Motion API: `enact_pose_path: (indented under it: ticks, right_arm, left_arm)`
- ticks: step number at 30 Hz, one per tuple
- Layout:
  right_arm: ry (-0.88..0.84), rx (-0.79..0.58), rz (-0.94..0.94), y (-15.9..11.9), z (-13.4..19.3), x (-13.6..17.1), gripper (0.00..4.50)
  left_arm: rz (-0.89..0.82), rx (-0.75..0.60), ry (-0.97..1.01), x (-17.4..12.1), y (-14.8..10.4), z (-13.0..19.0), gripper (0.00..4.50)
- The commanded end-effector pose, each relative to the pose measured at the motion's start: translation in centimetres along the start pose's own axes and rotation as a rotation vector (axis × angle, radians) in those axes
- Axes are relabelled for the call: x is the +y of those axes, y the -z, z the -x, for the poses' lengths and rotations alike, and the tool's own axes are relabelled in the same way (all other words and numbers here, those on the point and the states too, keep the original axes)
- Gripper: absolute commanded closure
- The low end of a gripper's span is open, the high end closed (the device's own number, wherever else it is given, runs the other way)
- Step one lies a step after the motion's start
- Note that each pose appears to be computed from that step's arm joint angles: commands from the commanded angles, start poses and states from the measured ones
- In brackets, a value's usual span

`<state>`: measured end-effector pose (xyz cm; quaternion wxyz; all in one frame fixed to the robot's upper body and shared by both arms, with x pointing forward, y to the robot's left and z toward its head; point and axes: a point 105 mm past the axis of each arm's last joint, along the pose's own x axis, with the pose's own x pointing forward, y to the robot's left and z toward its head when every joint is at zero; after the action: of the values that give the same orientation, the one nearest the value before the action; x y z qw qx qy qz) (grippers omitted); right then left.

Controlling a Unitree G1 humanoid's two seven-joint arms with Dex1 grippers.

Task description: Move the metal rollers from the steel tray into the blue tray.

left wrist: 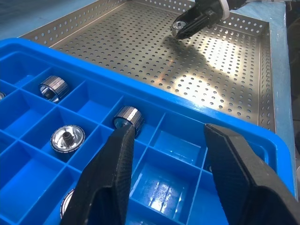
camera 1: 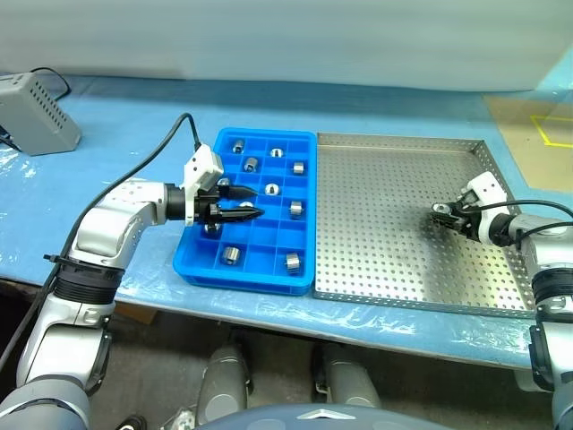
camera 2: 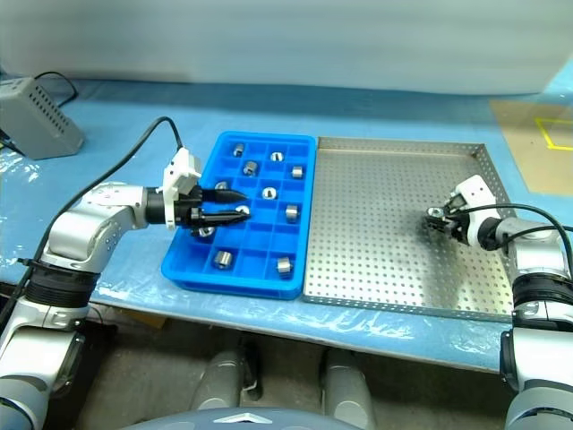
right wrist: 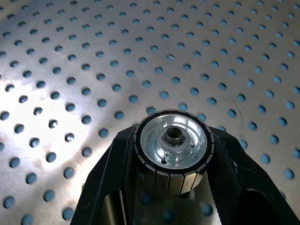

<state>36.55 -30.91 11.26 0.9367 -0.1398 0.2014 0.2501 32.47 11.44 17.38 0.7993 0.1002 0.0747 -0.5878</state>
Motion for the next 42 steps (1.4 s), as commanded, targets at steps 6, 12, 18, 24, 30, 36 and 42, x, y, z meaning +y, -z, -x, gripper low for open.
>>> enact_pose_path:
  ticks: [6, 12, 18, 24, 30, 36, 42]
  right_arm:
    - [-0.46, -0.253, 0.185, -10.4, -2.0, 11.7, 2.81]
    - [-0.757, -0.281, 0.262, -11.8, -2.3, 20.0, 2.81]
    - [-0.861, -0.313, 0.269, -13.0, -4.8, 24.2, 2.81]
    - [-0.873, -0.298, 0.275, -12.6, -7.6, 25.4, 2.81]
    - [-0.874, -0.274, 0.275, -11.4, -8.8, 25.7, 2.81]
    - [-0.851, -0.281, 0.244, -11.5, -9.3, 25.6, 1.54]
    - [-0.792, -0.33, 0.233, -13.3, -8.2, 23.4, 0.92]
  left_arm:
    - [-0.083, 0.013, -0.027, 0.1, -1.6, 1.9, 2.03]
    - [-0.093, 0.022, -0.085, 0.3, -2.0, 3.9, 2.03]
    - [-0.076, 0.035, -0.14, 0.3, -1.5, 4.8, 2.03]
    - [-0.063, 0.034, -0.165, 0.0, -1.4, 5.2, 2.03]
    - [-0.052, 0.028, -0.171, -0.5, -1.2, 5.1, 2.03]
    - [-0.046, 0.022, -0.174, -0.5, -1.2, 5.0, 2.03]
    - [-0.047, 0.014, -0.158, -0.3, -1.2, 4.5, 2.03]
